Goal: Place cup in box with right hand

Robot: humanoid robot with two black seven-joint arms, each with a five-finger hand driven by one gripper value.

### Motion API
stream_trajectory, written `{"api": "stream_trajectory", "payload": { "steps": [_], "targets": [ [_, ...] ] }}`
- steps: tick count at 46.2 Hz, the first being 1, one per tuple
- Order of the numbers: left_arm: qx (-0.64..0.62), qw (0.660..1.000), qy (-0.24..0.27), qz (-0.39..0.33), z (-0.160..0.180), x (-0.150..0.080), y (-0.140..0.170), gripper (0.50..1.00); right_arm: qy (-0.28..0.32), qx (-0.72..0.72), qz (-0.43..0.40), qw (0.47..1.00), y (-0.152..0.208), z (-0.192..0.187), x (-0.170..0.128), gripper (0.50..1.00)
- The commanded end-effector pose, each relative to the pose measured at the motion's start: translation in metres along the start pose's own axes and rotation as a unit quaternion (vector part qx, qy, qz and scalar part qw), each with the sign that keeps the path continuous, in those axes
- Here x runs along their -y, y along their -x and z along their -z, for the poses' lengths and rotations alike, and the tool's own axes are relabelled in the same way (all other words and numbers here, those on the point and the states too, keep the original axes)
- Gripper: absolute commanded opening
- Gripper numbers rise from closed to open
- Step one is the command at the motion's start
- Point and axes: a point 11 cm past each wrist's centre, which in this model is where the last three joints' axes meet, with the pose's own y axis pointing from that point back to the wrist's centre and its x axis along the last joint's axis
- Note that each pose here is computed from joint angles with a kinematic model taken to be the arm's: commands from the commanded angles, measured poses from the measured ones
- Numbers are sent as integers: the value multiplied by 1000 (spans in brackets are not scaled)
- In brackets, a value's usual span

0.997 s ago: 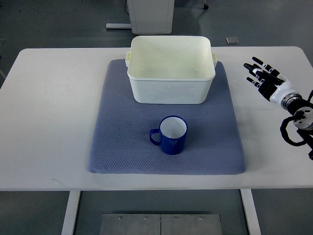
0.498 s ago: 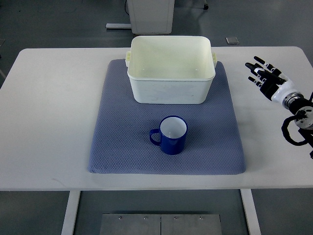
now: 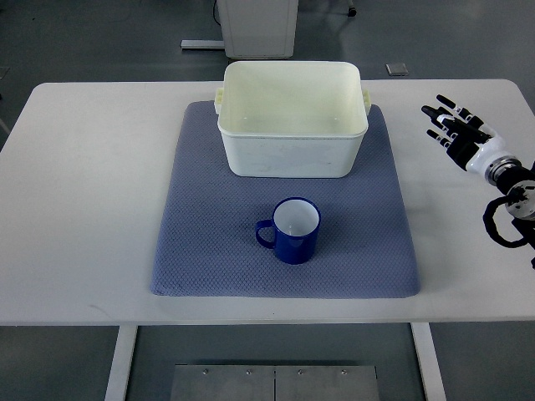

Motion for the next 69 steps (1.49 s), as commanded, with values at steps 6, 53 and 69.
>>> {"api": "stream_trajectory", "payload": {
  "steps": [6,53,69],
  "targets": [
    [0,1000,0,0,0,0,0,1000,-1,0,0,1000,0,1,0,1000],
    [0,1000,0,0,0,0,0,1000,-9,-2,-16,1000,-9,6,0,1000],
    [0,1000,0,0,0,0,0,1000,-17,3,-8,1000,-1,12,3,1000]
  ]
}}
